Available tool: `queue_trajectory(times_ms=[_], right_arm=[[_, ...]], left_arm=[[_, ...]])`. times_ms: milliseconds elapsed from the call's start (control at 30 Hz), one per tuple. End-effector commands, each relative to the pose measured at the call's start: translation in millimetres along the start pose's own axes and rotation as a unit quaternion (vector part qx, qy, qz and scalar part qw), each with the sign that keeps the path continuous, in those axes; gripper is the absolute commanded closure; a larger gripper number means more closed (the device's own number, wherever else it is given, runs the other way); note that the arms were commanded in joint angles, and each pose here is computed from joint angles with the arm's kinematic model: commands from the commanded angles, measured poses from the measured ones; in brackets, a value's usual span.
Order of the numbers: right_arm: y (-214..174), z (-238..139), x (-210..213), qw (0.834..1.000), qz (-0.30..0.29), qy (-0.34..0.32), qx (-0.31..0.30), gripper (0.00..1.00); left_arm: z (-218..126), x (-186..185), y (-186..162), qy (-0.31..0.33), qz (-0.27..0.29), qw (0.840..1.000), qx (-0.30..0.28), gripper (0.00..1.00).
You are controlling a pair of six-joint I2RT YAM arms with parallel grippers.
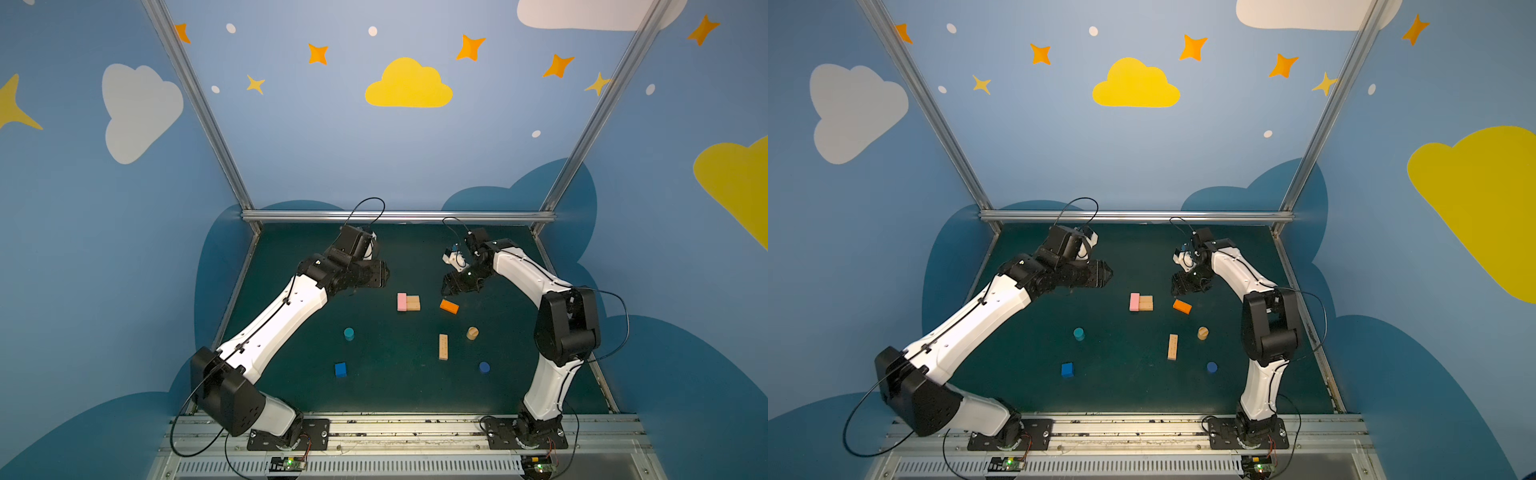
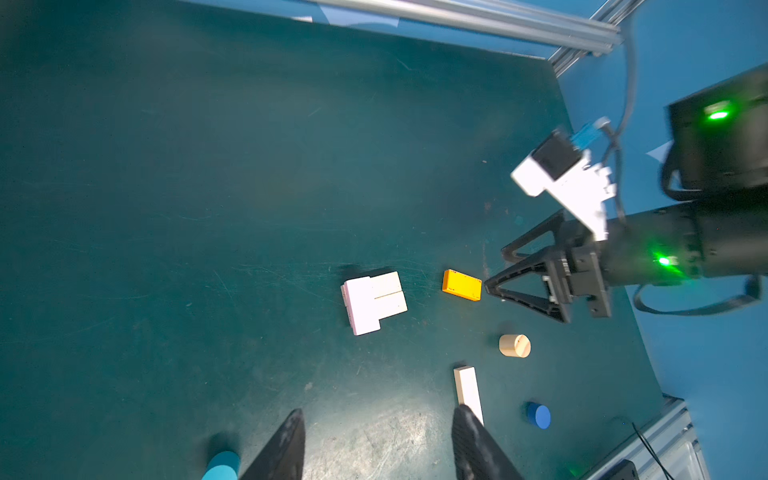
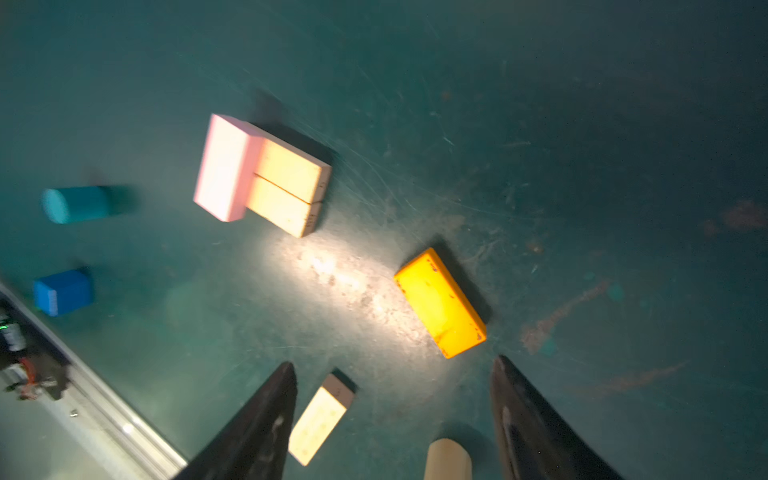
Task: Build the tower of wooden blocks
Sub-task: 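Raise the left gripper away while the right gripper moves over the orange block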
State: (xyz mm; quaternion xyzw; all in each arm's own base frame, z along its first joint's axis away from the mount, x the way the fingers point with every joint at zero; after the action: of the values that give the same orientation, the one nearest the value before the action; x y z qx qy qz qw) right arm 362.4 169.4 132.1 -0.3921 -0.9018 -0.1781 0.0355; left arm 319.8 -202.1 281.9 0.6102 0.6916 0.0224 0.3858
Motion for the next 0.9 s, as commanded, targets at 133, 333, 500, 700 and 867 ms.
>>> queue_trajectory(times_ms=[133, 333, 500, 700, 867], right_arm=[[-14, 31, 5, 0.993, -0.058, -0.03, 0.098, 0.28], [-18, 42, 2, 0.992, -0.06, -0.032, 0.108, 0.28], [-22, 48, -6, 0.989, -0.063, -0.05, 0.125, 0.28], [-27, 56, -9, 0.988, -0.051, -0.053, 0.139, 0.28], [-30, 63, -7, 0.988, -0.04, -0.042, 0.14, 0.3]], left_arm=[[-7, 16, 9, 0.007, -0.004, 0.999, -0.036, 0.42], [-5, 23, 6, 0.015, -0.016, 0.999, -0.031, 0.42], [-2, 26, 5, 0.017, -0.025, 0.999, -0.028, 0.43], [-1, 28, 6, 0.024, -0.03, 0.999, -0.026, 0.43], [-2, 31, 5, 0.03, -0.034, 0.999, -0.024, 0.44]])
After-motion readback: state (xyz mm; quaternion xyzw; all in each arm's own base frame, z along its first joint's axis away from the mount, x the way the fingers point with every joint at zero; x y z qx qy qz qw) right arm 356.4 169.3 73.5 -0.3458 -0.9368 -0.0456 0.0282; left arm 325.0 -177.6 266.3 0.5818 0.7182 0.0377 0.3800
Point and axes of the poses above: each gripper's point midway between its finger pads, its own z axis out along the fingers, its own x axis along the line the jaws close on, y = z × x, the point moved 4 cm from there along -z, back along the fingers, and after that the axes turned 14 degrees about -z, right-handed, at the moved point
